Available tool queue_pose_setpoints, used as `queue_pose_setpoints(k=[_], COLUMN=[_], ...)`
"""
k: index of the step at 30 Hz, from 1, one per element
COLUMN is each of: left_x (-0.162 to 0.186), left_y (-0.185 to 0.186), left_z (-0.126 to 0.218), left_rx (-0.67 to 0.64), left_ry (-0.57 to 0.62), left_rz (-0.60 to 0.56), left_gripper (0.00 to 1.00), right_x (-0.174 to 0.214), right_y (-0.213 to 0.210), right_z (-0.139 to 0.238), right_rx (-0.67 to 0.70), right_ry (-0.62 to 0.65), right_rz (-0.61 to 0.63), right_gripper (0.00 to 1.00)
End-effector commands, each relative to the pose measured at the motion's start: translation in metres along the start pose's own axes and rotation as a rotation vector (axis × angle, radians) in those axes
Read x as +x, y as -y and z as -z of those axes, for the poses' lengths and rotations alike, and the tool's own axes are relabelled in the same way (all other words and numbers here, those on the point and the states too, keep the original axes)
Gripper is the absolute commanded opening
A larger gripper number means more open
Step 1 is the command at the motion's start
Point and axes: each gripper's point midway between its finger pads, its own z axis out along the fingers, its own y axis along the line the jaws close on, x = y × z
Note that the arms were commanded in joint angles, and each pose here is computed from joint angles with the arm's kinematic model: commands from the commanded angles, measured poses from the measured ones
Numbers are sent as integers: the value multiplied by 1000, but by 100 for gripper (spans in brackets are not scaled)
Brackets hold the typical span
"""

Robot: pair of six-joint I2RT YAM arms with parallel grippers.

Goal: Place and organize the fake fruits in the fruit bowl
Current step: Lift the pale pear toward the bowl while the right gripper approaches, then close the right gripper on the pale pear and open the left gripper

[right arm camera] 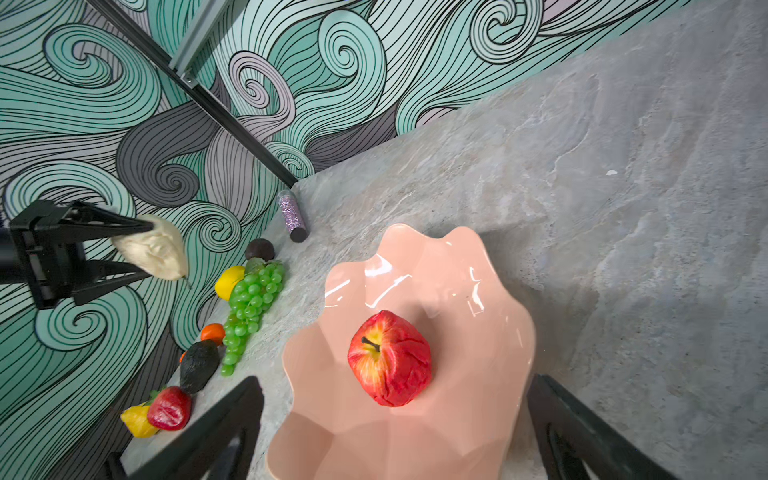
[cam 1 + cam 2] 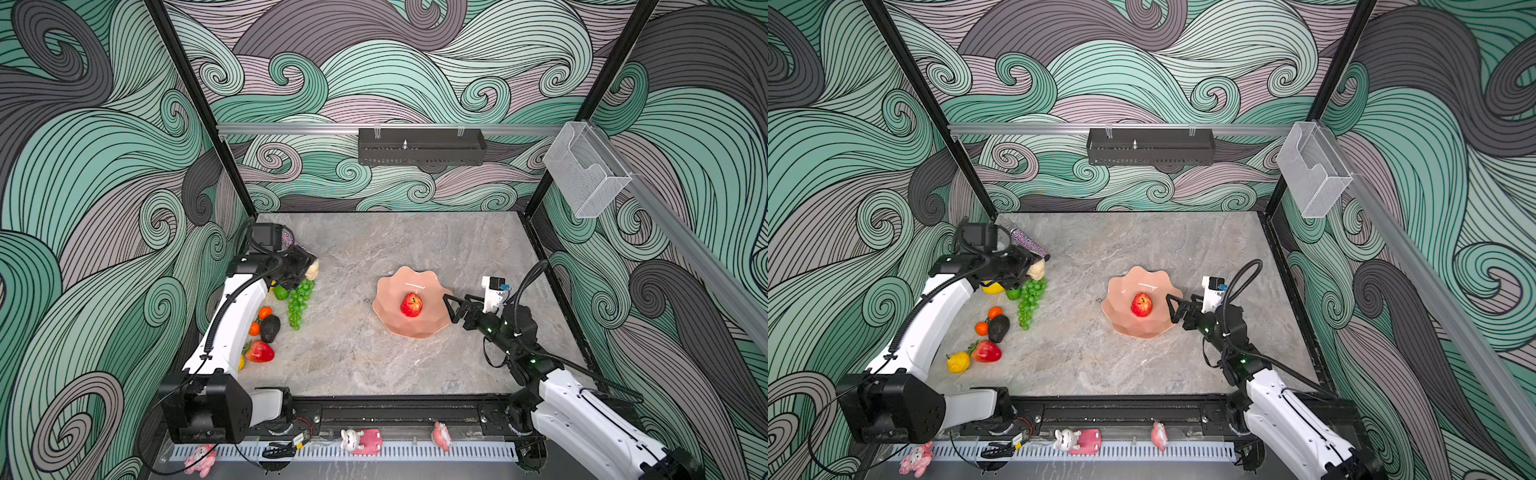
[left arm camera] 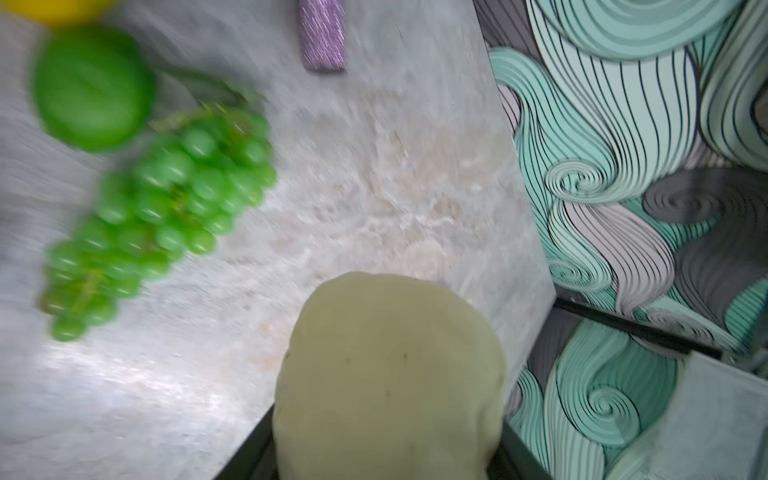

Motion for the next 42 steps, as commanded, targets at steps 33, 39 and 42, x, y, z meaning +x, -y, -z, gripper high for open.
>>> queue_pose_setpoints(k=[33, 39, 42], left_x=[224, 237, 241], left_y=[134, 144, 145], left_z=[-12, 12, 18], left_rx=[555, 603, 614], left_ry=[-454, -514, -533], left_rz=[50, 33, 33], left_gripper=[59, 59, 59], right_x=[-29, -29, -30], right_y=[-131, -133, -136], right_z=[-18, -24, -24], right_rx=[-480, -490, -506], right_ry=[106, 100, 107], right_rz=[72, 71, 73], right_gripper=[99, 97, 96])
